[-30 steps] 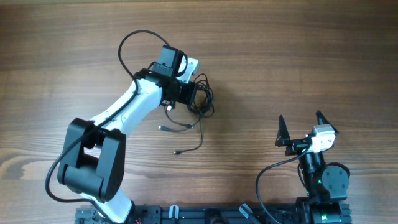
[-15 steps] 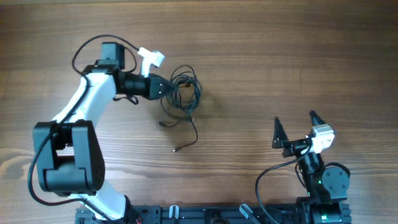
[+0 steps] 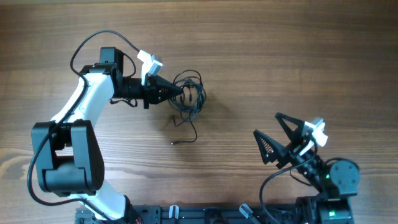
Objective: Untangle cables
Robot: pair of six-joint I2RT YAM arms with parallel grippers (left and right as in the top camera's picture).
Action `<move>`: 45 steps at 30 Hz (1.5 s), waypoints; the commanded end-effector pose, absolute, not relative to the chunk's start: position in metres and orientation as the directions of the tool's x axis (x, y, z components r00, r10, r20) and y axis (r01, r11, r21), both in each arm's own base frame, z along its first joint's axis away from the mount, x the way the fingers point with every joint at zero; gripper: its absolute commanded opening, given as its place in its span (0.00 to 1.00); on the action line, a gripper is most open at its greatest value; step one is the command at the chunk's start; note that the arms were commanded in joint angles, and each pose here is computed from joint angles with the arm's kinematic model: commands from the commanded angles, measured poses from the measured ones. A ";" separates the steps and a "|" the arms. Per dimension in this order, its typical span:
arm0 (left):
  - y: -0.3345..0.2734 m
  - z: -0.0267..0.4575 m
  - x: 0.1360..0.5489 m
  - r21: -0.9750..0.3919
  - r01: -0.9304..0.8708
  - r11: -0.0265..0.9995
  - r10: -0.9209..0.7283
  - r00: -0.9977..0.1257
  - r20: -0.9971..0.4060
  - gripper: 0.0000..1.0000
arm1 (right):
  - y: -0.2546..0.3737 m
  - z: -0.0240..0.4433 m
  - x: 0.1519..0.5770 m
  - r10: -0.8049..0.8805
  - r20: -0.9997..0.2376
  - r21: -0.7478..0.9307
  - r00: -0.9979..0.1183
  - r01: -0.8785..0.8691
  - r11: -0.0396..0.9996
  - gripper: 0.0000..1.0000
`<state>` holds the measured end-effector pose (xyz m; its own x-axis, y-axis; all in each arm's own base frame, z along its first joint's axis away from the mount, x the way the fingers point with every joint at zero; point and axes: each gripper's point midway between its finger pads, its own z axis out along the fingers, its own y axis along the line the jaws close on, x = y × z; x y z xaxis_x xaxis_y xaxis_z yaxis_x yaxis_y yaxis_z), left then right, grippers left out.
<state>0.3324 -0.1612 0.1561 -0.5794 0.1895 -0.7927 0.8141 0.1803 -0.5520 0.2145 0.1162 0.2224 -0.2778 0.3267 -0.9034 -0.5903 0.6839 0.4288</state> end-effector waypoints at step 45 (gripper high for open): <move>-0.162 0.160 0.340 -0.495 0.855 0.158 0.171 -0.517 -0.839 0.04 | 0.296 0.170 0.254 0.284 -0.131 0.972 -0.950 -0.066 0.226 0.41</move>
